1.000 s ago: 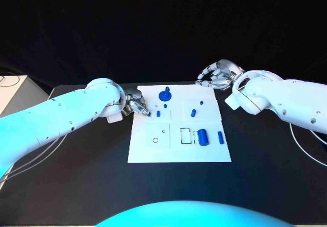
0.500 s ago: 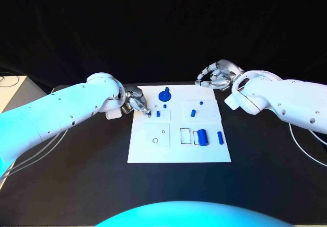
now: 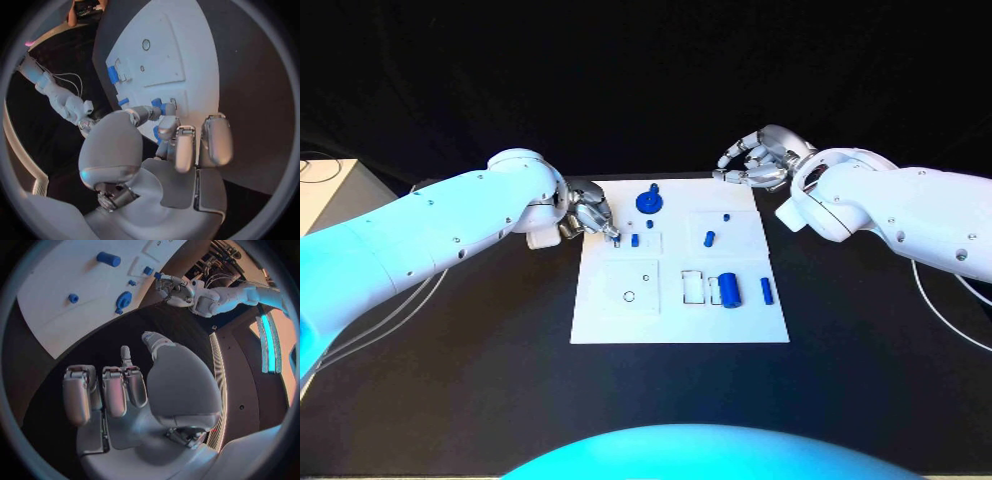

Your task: Assemble the parts on the task board

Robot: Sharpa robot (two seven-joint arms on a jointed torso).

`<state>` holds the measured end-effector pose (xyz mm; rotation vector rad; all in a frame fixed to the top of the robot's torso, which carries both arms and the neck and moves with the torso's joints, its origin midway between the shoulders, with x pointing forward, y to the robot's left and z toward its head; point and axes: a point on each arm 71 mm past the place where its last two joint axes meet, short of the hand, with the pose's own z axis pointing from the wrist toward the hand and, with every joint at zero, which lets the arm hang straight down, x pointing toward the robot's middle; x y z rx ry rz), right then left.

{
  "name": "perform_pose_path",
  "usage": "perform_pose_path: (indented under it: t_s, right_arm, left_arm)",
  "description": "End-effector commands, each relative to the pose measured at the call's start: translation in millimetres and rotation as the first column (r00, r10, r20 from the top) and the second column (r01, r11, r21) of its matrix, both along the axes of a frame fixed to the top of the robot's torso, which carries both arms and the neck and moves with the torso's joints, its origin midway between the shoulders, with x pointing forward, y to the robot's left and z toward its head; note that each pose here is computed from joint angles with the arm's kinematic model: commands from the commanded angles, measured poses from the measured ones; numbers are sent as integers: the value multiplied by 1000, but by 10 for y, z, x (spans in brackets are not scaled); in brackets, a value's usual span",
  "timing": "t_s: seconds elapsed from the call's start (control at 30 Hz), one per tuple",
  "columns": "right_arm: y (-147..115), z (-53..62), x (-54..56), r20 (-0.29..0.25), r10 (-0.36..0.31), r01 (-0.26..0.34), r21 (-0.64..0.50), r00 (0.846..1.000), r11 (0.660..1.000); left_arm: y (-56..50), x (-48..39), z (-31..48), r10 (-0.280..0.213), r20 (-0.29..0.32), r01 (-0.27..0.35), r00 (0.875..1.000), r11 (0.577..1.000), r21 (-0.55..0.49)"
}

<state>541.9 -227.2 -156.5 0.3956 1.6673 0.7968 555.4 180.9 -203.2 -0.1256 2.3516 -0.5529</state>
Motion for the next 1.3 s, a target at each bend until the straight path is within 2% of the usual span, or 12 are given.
perform_pose_path:
  t_s: [0.03, 0.63, 1.3]
  right_arm:
    - [8, 0, -2, -1, 7, -7, -2, 1000, 1000]
    - [26, 2, -4, 0, 12, -12, -1, 1000, 1000]
    - [27, 1, -2, -1, 13, -13, -1, 1000, 1000]
  left_arm:
    - [16, 12, -4, 46, -8, -45, 999, 999, 27]
    - [-51, 16, -59, 78, 12, -78, 997, 996, 47]
    - [-112, -48, -68, 27, -16, -26, 1000, 998, 54]
